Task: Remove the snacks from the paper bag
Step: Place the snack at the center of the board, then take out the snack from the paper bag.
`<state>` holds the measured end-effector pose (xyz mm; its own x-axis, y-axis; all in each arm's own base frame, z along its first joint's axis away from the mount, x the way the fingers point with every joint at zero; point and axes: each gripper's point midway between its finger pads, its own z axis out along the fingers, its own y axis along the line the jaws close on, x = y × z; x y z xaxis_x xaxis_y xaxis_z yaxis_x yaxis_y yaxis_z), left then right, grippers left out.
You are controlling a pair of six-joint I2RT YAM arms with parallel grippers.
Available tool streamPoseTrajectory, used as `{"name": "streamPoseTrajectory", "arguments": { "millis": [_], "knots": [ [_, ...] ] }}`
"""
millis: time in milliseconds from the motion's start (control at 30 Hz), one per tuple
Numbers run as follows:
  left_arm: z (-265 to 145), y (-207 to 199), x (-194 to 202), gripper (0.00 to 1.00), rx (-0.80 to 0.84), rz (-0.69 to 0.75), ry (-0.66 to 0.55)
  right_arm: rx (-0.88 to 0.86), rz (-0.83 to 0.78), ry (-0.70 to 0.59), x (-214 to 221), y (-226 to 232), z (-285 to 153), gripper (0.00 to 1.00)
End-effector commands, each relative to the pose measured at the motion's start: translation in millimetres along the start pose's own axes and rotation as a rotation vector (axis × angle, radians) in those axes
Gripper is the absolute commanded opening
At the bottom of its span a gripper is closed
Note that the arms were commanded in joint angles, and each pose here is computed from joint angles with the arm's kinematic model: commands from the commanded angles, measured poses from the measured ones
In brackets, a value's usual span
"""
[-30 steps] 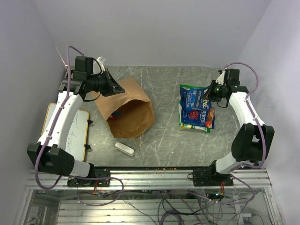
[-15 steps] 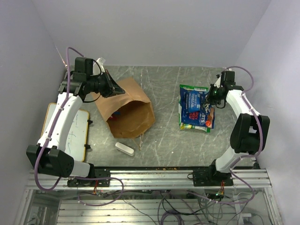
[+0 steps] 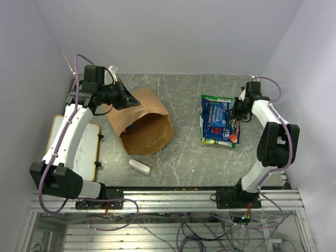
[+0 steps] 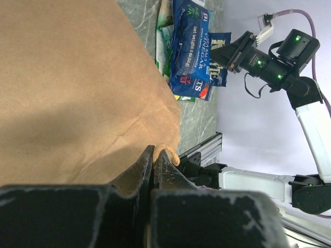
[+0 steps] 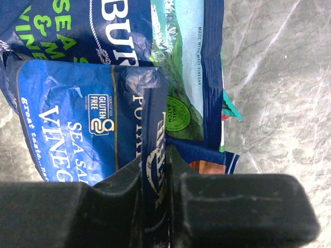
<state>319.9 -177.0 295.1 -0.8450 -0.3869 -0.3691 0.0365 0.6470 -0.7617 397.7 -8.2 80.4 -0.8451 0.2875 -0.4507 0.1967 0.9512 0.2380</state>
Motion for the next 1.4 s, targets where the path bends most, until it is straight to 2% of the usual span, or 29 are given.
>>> {"name": "streamPoseTrajectory", "arguments": {
  "millis": [0,200,333,467,633,800,1000,1167,1367],
  "knots": [
    [-9.6,-7.4,-0.3,0.07,0.035,0.013,-0.023,0.015,-0.014,-0.042,-12.3,-2.7,-7.8,0.17],
    [-16.1,-7.6,2.2,0.07,0.022,0.023,-0.029,0.070,-0.024,-0.065,-20.7,-8.5,-27.7,0.40],
    [-20.4,-8.3,2.8,0.07,0.017,0.031,-0.040,0.092,-0.031,-0.103,-29.8,-8.4,-48.2,0.58],
    [-21.1,-9.3,2.6,0.07,0.018,0.032,-0.040,0.098,-0.045,-0.145,-34.7,-6.0,-66.2,0.69],
    [-22.6,-13.2,-0.5,0.07,0.023,0.041,-0.045,0.078,-0.073,-0.161,-26.0,2.8,-74.0,0.70],
    [-24.0,-13.3,1.2,0.07,0.023,0.040,-0.041,0.246,-0.187,-0.221,-35.3,5.0,-103.4,0.74],
    [-26.7,-12.3,6.0,0.07,0.022,0.033,-0.038,0.217,-0.314,-0.342,-52.8,49.4,-135.8,0.75],
    [-30.7,-12.8,8.4,0.07,0.022,0.030,-0.049,0.094,-0.484,-0.371,-35.7,101.9,-127.3,0.75],
    [-34.7,-11.9,12.4,0.07,0.018,0.022,-0.056,-0.362,-0.518,-0.326,16.1,196.4,-120.9,0.75]
  ]
}}
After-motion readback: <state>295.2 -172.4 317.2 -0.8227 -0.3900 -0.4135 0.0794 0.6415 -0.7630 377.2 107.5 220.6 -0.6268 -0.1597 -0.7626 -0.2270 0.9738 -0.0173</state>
